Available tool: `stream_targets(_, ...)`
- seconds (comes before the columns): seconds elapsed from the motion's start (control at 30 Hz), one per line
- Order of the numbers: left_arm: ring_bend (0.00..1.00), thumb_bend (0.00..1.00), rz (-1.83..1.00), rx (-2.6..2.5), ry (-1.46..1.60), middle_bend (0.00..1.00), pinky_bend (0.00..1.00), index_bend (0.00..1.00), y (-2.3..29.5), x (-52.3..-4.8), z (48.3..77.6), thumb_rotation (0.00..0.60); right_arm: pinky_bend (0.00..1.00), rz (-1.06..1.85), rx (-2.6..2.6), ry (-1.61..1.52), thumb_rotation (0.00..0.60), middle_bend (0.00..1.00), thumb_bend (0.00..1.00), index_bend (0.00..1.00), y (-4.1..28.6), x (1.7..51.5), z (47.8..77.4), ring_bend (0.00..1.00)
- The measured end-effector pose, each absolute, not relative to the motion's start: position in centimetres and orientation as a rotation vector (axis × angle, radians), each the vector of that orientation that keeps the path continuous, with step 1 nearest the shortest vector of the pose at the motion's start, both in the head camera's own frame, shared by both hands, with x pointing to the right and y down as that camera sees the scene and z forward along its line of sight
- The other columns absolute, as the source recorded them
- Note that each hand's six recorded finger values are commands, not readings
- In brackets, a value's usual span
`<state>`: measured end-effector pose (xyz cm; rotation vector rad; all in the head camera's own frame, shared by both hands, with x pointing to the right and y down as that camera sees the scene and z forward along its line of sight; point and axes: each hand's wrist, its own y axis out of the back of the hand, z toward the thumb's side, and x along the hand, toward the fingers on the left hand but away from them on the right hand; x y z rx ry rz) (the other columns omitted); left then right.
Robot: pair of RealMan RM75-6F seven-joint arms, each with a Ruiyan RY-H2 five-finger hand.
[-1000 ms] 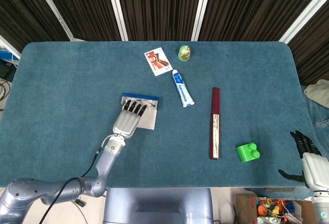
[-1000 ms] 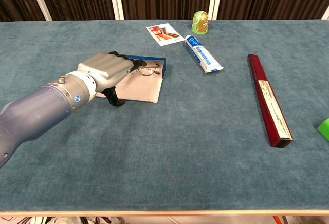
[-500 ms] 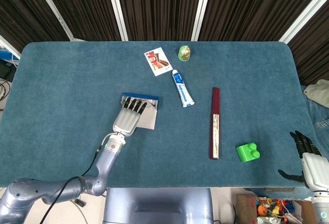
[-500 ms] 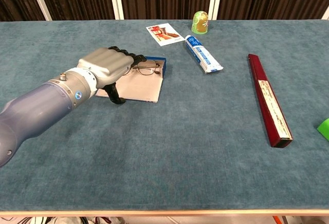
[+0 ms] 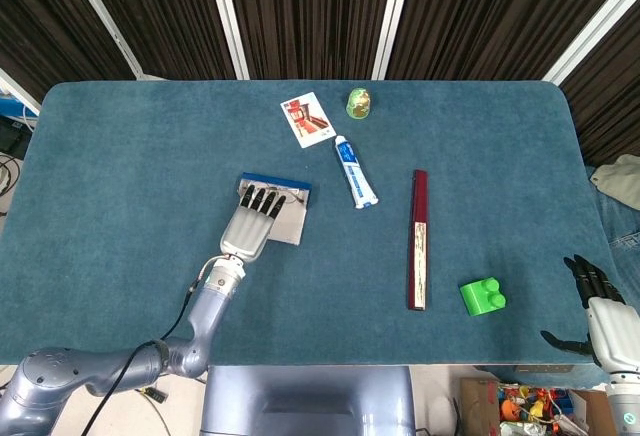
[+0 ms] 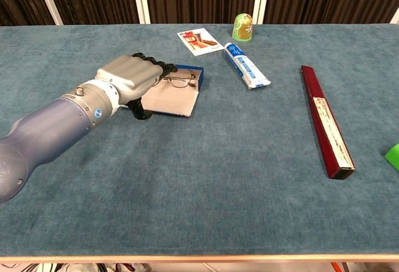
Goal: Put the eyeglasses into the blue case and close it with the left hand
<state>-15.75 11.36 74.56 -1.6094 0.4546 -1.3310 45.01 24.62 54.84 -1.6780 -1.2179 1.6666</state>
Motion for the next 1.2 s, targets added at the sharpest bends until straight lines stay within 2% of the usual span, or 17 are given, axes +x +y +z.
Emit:
stream_targets(0.17,0.05,0.37,-1.334,-1.575,0.45,0.09,0.06,0.16,10.8,-15.6,74.8,0.6,0.17,1.668,-1.679,-1.22,0.6,0.0,0.11,0.0,24.6,45.0,54.8,0.0)
stream_targets(0.67,0.05,0.38,-1.356,-1.487,0.505,0.09,0.06,0.29,7.1,-14.3,75.0,0.6,0.17,1.672,-1.676,-1.223,0.6,0.0,0.11,0.0,24.7,45.1,54.8,0.0)
stream_targets(1.2,0.05,0.39,-1.345,-1.518,0.534,0.1,0.06,0.47,7.4,-14.0,76.0,0.6,0.17,1.677,-1.679,-1.222,0.6,0.0,0.11,0.0,24.7,45.1,54.9,0.0)
